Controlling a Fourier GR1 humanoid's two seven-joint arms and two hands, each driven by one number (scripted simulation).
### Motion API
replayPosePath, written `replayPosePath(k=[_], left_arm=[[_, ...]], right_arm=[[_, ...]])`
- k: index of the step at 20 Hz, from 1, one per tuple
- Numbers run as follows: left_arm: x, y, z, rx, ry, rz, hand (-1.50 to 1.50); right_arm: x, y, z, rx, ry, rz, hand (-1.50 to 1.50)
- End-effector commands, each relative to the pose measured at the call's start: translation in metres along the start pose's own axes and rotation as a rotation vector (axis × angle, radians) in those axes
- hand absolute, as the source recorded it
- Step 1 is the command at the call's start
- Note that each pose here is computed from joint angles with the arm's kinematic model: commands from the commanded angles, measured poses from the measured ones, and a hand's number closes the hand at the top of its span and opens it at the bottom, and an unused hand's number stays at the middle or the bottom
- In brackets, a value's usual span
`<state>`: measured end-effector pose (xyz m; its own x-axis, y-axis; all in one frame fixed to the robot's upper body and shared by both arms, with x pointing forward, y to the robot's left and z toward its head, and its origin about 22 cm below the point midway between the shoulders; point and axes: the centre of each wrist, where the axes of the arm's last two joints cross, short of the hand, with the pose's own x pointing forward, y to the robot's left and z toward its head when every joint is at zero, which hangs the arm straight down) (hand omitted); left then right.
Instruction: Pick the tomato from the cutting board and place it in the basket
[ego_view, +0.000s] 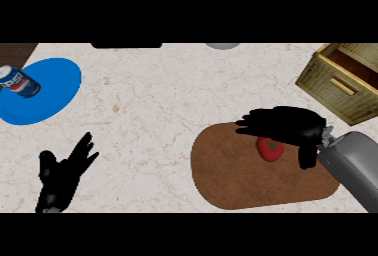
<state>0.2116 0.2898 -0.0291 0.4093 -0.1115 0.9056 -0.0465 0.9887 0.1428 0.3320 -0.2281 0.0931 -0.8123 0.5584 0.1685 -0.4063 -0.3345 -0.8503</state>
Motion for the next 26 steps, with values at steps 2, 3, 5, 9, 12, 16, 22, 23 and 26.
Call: replayPosePath(k=[2,3,5,9,12,16,22,23,26], left_arm=[[-0.034,-0.008,0.011,-0.013,0.148,0.002,0.00],[-0.025,-0.013,0.001,0.007,0.137,-0.013,0.00],[-0.030,0.000,0.007,0.008,0.140,-0.003,0.00],[-0.021,0.006,0.007,-0.008,0.131,-0.011,0.00],[-0.025,0.012,-0.009,0.006,0.139,0.000,0.00],[-0.020,0.006,-0.007,-0.003,0.141,-0.009,0.00],[-0.035,-0.001,0.014,-0.005,0.135,0.000,0.00],[-0.032,0.011,0.011,-0.009,0.141,-0.004,0.00],[-0.012,0.009,0.007,0.007,0.141,0.018,0.00]], right_arm=[[0.007,0.002,-0.012,-0.004,-0.015,0.002,-1.50],[-0.002,0.009,-0.007,0.001,-0.007,-0.007,-1.50],[-0.004,-0.003,-0.011,-0.005,-0.006,-0.020,-1.50],[-0.014,0.041,-0.007,-0.030,-0.011,-0.017,-1.50],[-0.005,0.029,-0.022,-0.014,-0.019,0.008,1.50],[-0.003,0.006,-0.032,-0.073,-0.063,0.119,1.50],[-0.015,0.022,-0.021,-0.091,-0.083,0.151,1.50],[-0.013,0.050,-0.028,-0.076,-0.080,0.154,1.50],[-0.026,0.046,0.014,-0.115,-0.053,0.151,1.50]])
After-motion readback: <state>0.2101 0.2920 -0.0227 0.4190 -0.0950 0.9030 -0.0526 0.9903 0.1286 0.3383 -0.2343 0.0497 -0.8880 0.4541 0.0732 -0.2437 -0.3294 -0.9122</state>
